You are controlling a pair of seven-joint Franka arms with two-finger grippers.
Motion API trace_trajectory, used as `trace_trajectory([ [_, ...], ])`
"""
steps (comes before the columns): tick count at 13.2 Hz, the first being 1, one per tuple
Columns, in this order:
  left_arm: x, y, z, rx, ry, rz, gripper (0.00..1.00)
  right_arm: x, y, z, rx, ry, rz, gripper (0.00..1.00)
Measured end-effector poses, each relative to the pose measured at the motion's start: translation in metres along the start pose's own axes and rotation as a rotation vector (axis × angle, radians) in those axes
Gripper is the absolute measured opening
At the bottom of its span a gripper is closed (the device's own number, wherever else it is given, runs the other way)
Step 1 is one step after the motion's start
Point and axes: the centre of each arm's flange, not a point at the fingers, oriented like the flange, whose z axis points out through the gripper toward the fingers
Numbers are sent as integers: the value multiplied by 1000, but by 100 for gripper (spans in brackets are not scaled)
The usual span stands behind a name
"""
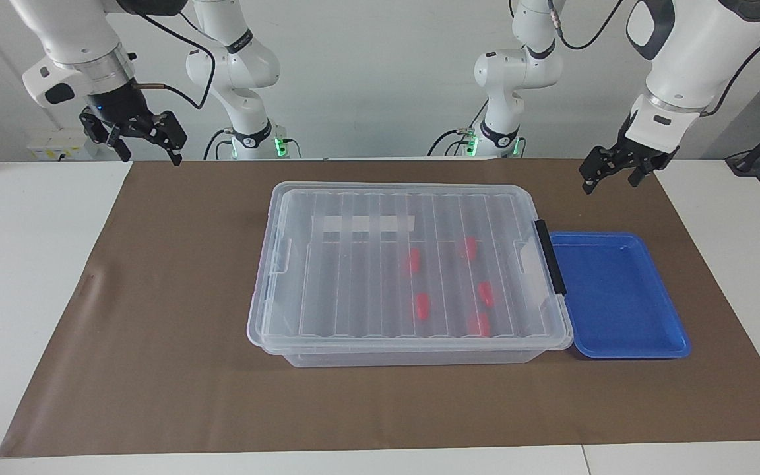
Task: Place red block in blue tray from box
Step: 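Grasp the clear lid edge with the right gripper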
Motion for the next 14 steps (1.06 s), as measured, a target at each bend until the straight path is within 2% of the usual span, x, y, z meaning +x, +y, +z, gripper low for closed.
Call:
trace_trajectory([
  [7, 0, 0, 0, 0, 1, -3, 100, 0, -8, 1, 0, 1, -15, 100],
  [11, 0, 1, 1, 0, 2, -4, 100, 13, -38, 15, 9, 55, -63, 100],
  [14, 0, 1, 1, 0, 0, -4, 100, 28, -83, 57, 25, 114, -114, 100],
])
